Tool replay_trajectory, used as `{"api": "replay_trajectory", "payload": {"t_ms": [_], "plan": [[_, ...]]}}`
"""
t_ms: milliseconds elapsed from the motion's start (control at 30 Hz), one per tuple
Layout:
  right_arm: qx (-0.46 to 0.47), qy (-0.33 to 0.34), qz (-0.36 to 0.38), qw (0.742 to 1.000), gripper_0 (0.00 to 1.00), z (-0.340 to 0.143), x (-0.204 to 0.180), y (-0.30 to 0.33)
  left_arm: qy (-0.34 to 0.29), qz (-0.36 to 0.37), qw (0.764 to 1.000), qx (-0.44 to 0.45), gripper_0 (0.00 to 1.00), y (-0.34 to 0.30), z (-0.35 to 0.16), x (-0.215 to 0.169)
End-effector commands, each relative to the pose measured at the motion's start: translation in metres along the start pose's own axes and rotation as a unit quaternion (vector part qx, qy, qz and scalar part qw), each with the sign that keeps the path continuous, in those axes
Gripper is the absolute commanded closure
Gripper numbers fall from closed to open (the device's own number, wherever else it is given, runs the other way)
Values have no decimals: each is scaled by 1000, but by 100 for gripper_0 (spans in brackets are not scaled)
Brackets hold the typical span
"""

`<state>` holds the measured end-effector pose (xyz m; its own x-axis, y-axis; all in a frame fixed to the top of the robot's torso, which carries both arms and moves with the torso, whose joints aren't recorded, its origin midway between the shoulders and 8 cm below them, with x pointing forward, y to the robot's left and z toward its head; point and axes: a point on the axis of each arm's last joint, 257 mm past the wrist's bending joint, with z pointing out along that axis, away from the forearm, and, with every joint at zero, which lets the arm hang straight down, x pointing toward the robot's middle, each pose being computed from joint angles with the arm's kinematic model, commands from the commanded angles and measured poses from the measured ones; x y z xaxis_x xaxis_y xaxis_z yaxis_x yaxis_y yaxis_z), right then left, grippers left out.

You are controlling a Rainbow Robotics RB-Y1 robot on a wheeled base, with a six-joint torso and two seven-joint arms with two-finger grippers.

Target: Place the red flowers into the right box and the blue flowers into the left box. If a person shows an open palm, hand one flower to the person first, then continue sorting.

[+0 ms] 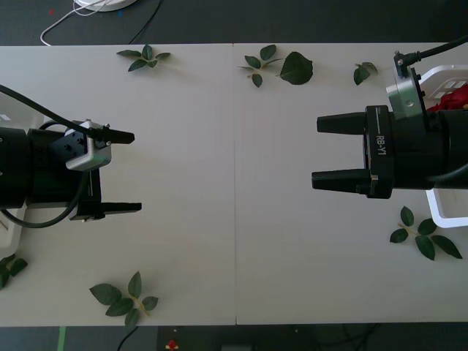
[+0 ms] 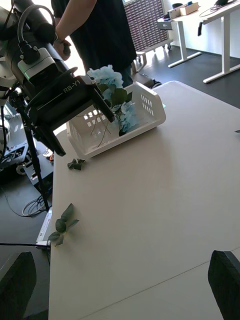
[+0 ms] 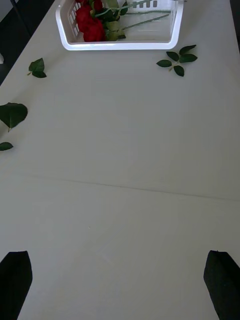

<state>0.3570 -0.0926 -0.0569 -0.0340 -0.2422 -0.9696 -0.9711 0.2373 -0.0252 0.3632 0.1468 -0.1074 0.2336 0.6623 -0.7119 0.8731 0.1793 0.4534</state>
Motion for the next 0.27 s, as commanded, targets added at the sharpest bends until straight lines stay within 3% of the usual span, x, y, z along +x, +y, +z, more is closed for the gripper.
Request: {"api": "replay_trajectory", "payload": {"t_ms": [33, 267], "plan": [[-4, -2, -30, 1000, 0, 0, -12, 5, -7, 24, 1000, -13, 0, 11, -2, -10], [-4, -2, -30, 1000, 0, 0, -12, 5, -7, 24, 1000, -13, 0, 11, -2, -10]]}}
